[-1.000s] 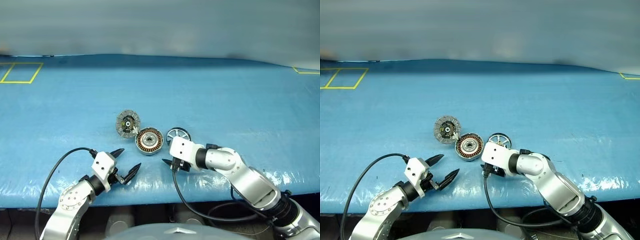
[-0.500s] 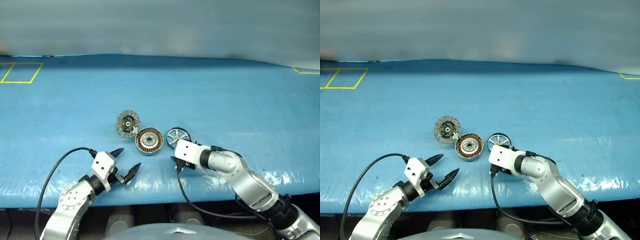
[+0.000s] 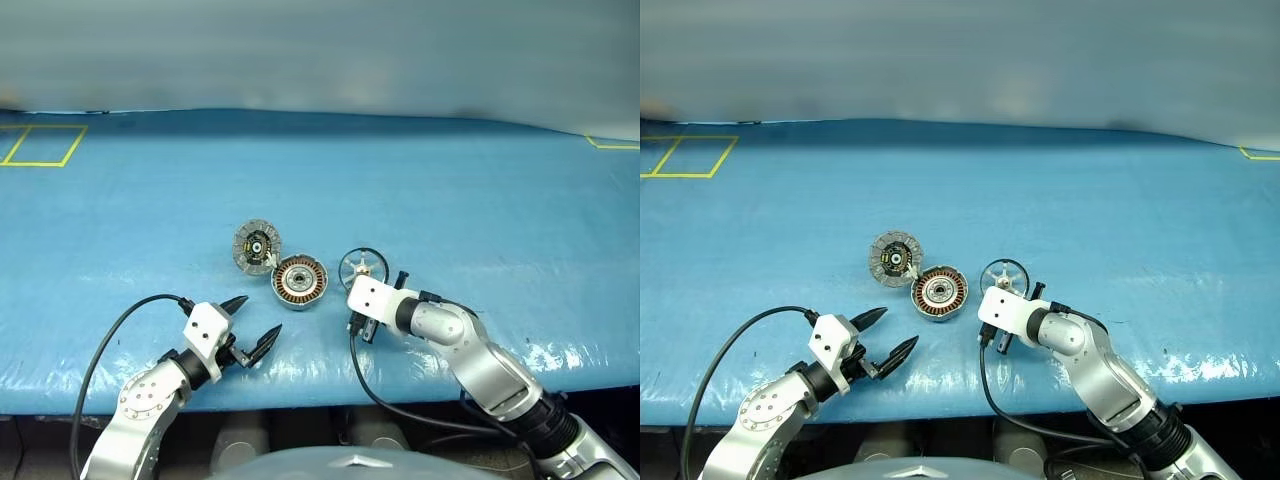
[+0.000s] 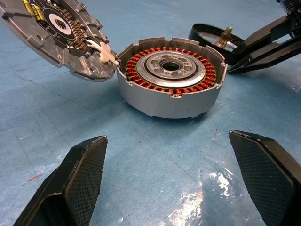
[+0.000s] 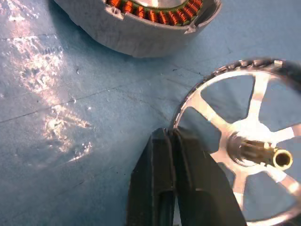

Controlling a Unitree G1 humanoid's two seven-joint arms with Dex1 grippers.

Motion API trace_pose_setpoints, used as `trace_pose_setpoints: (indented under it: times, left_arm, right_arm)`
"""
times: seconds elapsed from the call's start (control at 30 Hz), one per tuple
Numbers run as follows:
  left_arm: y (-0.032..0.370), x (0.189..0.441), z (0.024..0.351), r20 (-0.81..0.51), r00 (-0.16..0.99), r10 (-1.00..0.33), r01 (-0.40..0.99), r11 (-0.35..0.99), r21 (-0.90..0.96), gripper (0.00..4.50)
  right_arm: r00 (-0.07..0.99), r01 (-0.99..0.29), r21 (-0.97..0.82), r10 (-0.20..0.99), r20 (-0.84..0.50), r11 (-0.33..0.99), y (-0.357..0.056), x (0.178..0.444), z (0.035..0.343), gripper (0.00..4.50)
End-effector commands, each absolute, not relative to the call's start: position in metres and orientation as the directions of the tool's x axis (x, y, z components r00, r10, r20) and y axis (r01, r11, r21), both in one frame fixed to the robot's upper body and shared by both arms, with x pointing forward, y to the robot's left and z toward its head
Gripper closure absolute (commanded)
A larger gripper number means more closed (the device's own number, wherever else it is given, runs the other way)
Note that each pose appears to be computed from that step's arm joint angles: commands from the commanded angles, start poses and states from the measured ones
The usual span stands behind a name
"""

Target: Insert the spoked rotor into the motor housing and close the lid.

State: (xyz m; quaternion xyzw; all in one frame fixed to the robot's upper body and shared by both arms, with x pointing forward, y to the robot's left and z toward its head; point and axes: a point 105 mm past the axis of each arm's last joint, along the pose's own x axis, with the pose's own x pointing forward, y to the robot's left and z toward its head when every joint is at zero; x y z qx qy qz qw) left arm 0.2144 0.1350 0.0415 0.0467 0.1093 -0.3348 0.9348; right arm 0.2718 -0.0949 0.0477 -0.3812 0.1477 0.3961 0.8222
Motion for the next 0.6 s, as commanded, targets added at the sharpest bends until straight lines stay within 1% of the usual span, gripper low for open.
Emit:
trace_pose_setpoints:
  times: [0.03, 0.17, 0.27, 0.37, 0.47, 0.6]
  left_arm:
    - [0.135, 0.216, 0.047, -0.209, 0.762, -0.613, 0.631, 0.776, 0.024, 0.0]
    - [0.135, 0.216, 0.047, -0.208, 0.762, -0.613, 0.63, 0.776, 0.022, 0.0]
    - [0.135, 0.216, 0.048, -0.2, 0.76, -0.618, 0.634, 0.773, 0.019, 0.0]
    - [0.134, 0.215, 0.05, -0.19, 0.759, -0.622, 0.636, 0.772, 0.014, 0.0]
    - [0.134, 0.213, 0.053, -0.179, 0.755, -0.63, 0.642, 0.767, 0.006, 0.0]
    - [0.129, 0.209, 0.061, -0.137, 0.744, -0.654, 0.659, 0.752, -0.013, 0.0]
  right_arm:
    - [0.673, -0.735, -0.536, 0.543, -0.502, 0.416, -0.095, 0.277, 0.062, 4.46]
    - [0.682, -0.73, -0.5, 0.555, -0.476, 0.466, -0.093, 0.28, 0.071, 4.46]
    - [0.697, -0.717, -0.381, 0.604, -0.386, 0.583, -0.088, 0.286, 0.096, 4.46]
    - [0.697, -0.716, -0.254, 0.653, -0.296, 0.65, -0.084, 0.29, 0.118, 4.46]
    - [0.674, -0.735, -0.061, 0.718, -0.172, 0.676, -0.076, 0.29, 0.144, 4.46]
    - [0.632, -0.761, 0.155, 0.773, -0.043, 0.63, -0.066, 0.288, 0.168, 4.46]
